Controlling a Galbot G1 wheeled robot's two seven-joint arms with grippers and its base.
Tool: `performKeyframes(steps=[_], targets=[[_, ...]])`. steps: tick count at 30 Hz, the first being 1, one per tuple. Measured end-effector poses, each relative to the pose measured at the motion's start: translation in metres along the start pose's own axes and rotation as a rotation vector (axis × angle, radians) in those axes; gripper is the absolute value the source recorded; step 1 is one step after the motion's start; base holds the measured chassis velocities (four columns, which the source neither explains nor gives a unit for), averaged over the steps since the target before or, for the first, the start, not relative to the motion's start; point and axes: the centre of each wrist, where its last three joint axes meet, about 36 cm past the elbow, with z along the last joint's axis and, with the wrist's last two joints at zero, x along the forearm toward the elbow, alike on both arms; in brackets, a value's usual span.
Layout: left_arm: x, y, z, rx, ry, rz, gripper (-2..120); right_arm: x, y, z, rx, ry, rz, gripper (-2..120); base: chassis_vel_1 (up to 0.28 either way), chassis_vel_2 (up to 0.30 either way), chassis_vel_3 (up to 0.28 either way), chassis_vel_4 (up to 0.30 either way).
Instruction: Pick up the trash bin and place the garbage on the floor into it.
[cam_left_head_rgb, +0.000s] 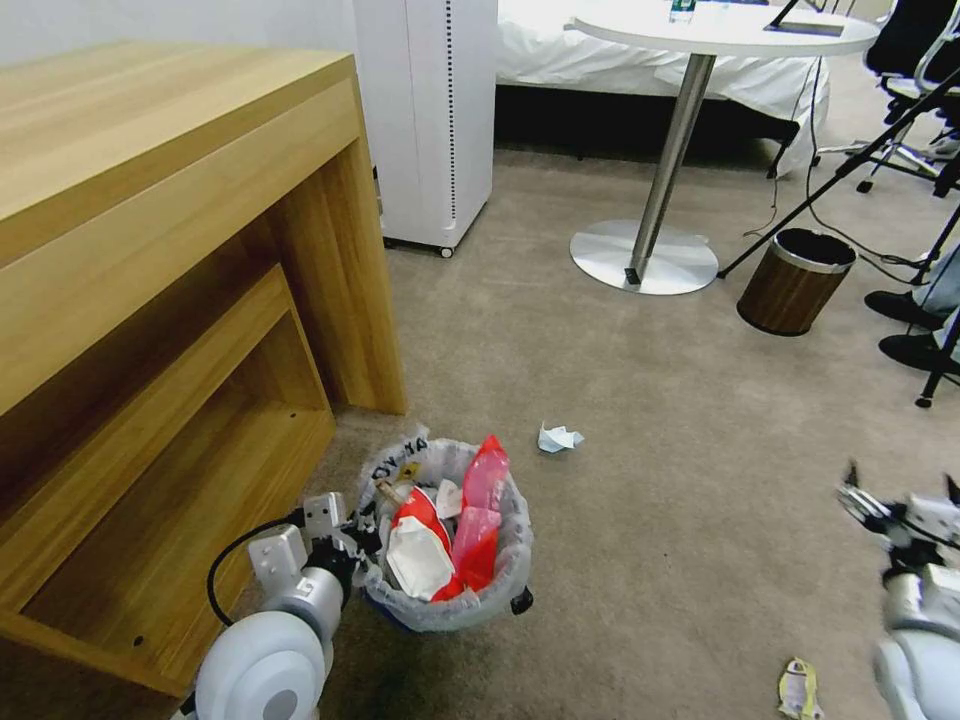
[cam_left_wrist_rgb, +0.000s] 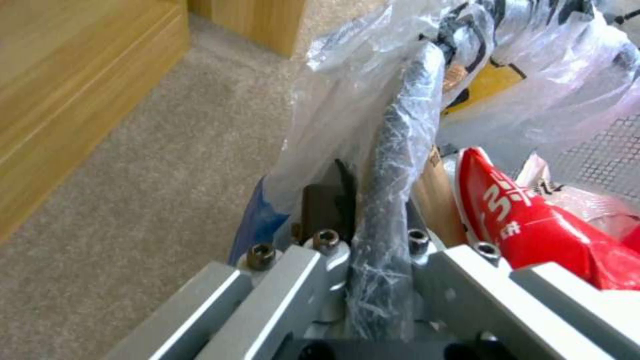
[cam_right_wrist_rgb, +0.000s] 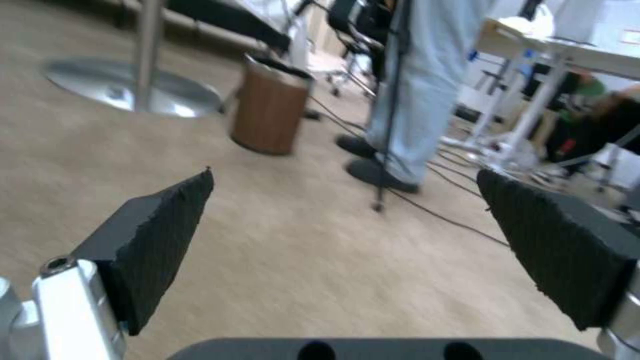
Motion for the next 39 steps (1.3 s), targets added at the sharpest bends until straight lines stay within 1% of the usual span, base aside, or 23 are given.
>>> performKeyframes(steps=[1,2,3,4,5,6,8,10,12,13,16,17,20,21,23,24,27,28,31,33,35,36,39], targets=[[0.000,0.000,0.000,0.000,0.000,0.000,0,0.000,0.000,0.000,0.000,0.000,0.000,100,0.000,0.000,0.000,0.000],[0.002,0.002,0.000,-0.006,0.001,-0.006,0,0.002,-0.018,0.003,0.022,0.017,0.010,100,0.000,0.000,0.000,0.000],[0.003,0.003,0.000,-0.010,0.001,-0.010,0,0.001,-0.028,0.004,0.024,0.024,0.010,100,0.000,0.000,0.000,0.000],[0.005,0.005,-0.001,-0.015,-0.001,-0.012,0,0.001,-0.041,0.002,-0.015,0.036,-0.006,100,0.000,0.000,0.000,0.000],[0.005,0.005,-0.001,-0.015,-0.001,-0.012,0,0.001,-0.041,0.002,-0.015,0.036,-0.006,100,0.000,0.000,0.000,0.000],[0.007,0.007,-0.003,-0.022,-0.007,-0.016,0,0.000,-0.050,0.000,-0.074,0.050,-0.033,100,0.000,0.000,0.000,0.000],[0.008,0.009,-0.004,-0.030,-0.011,-0.019,0,0.001,-0.054,-0.002,-0.103,0.054,-0.052,100,0.000,0.000,0.000,0.000],[0.013,0.015,-0.008,-0.052,-0.018,-0.030,0,0.002,-0.062,-0.004,-0.156,0.059,-0.139,100,0.000,0.000,0.000,0.000],[0.017,0.020,-0.013,-0.068,-0.029,-0.038,0,0.001,-0.067,0.001,-0.172,0.058,-0.223,100,0.000,0.000,0.000,0.000],[0.017,0.020,-0.013,-0.068,-0.029,-0.038,0,0.001,-0.067,0.001,-0.172,0.058,-0.223,100,0.000,0.000,0.000,0.000],[0.021,0.023,-0.016,-0.093,-0.024,-0.034,0,0.001,-0.064,0.014,-0.239,0.084,-0.388,100,0.000,0.000,0.000,0.000],[0.021,0.023,-0.016,-0.093,-0.024,-0.034,0,0.001,-0.064,0.014,-0.239,0.084,-0.388,100,0.000,0.000,0.000,0.000],[0.022,0.022,-0.014,-0.100,-0.012,-0.034,0,0.007,-0.050,0.032,-0.230,0.159,-0.470,100,0.000,0.000,0.000,0.000],[0.022,0.022,-0.014,-0.100,-0.012,-0.034,0,0.007,-0.050,0.032,-0.230,0.159,-0.470,100,0.000,0.000,0.000,0.000],[0.023,0.020,-0.012,-0.102,-0.006,-0.031,0,0.012,-0.042,0.044,-0.233,0.222,-0.473,100,0.000,0.000,0.000,0.000],[0.023,0.020,-0.012,-0.102,-0.006,-0.031,0,0.012,-0.042,0.044,-0.233,0.222,-0.473,100,0.000,0.000,0.000,0.000],[0.025,0.019,-0.010,-0.105,0.004,-0.031,0,0.028,-0.036,0.073,-0.223,0.340,-0.483,100,0.000,0.000,0.000,0.000],[0.025,0.019,-0.010,-0.105,0.004,-0.031,0,0.028,-0.036,0.073,-0.223,0.340,-0.483,100,0.000,0.000,0.000,0.000],[0.027,0.020,-0.008,-0.105,0.011,-0.041,0,0.042,-0.034,0.089,-0.198,0.424,-0.487,100,0.000,0.000,0.000,0.000],[0.027,0.021,-0.008,-0.107,0.012,-0.045,0,0.044,-0.034,0.094,-0.190,0.436,-0.489,100,0.000,0.000,0.000,0.000],[0.028,0.021,-0.006,-0.106,0.015,-0.053,0,0.052,-0.030,0.110,-0.188,0.456,-0.505,100,0.000,0.000,0.000,0.000],[0.028,0.021,-0.006,-0.106,0.015,-0.053,0,0.052,-0.030,0.110,-0.188,0.456,-0.505,100,0.000,0.000,0.000,0.000],[0.029,0.021,-0.002,-0.105,0.021,-0.062,0,0.071,-0.009,0.126,-0.201,0.490,-0.501,100,0.000,0.000,0.000,0.000]])
